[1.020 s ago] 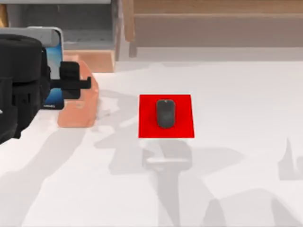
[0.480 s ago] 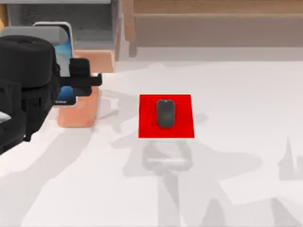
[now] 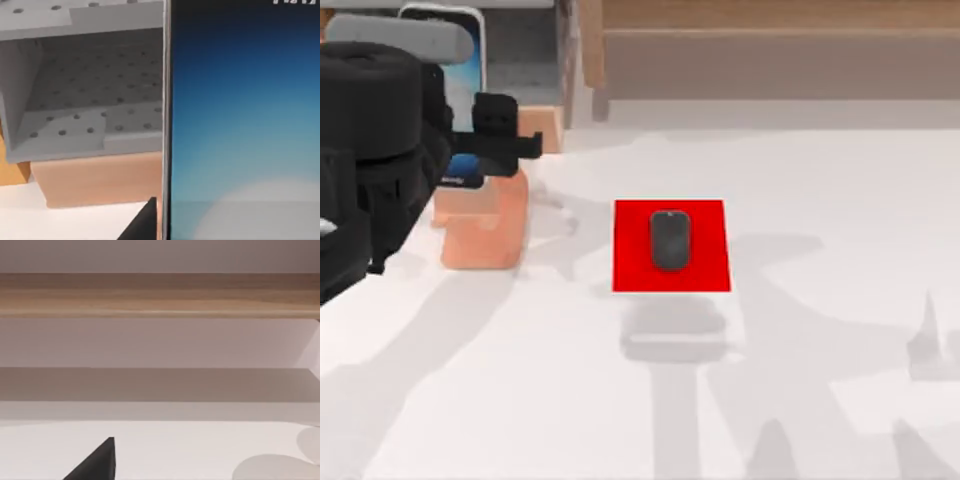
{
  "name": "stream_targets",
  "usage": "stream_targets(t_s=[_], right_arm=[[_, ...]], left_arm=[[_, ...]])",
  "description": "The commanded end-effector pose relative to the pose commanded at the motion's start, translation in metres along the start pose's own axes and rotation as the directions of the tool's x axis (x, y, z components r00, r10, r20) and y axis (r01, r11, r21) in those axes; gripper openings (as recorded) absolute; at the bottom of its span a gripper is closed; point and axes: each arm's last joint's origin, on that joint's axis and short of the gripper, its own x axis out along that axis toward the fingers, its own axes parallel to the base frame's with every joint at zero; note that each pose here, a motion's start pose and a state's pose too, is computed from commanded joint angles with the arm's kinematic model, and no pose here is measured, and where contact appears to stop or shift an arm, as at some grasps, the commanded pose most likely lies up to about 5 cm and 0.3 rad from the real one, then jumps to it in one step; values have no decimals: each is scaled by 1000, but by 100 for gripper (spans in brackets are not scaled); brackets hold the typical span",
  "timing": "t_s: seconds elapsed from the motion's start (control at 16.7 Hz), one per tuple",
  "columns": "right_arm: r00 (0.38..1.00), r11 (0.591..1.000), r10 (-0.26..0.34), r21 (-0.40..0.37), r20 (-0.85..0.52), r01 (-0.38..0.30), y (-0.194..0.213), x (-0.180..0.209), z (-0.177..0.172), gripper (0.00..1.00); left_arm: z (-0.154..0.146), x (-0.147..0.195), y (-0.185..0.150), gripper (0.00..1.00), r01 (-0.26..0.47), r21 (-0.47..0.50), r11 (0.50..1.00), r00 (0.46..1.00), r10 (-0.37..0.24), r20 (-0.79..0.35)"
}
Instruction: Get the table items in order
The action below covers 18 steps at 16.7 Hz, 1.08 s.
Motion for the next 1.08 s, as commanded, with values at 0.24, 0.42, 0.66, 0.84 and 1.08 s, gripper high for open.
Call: stream_targets(t_s=[0.24,0.42,0.66,0.84,1.08], right_arm=[[1000,1000,0,0,0,0,0,0,0,100],[1000,1000,0,0,0,0,0,0,0,100],[1000,1000,0,0,0,0,0,0,0,100],[1000,1000,0,0,0,0,0,0,0,100],[1000,1000,0,0,0,0,0,0,0,100]], left_arm=[[-19,24,3,0,-26,-3,1000,997,26,-69],[-24,43,3,0,-38,-53,998,997,34,-73],[-26,50,3,0,-45,-73,996,997,39,-73],[-26,50,3,8,-45,-73,996,997,39,-73],[-26,50,3,38,-45,-73,996,997,39,-73]])
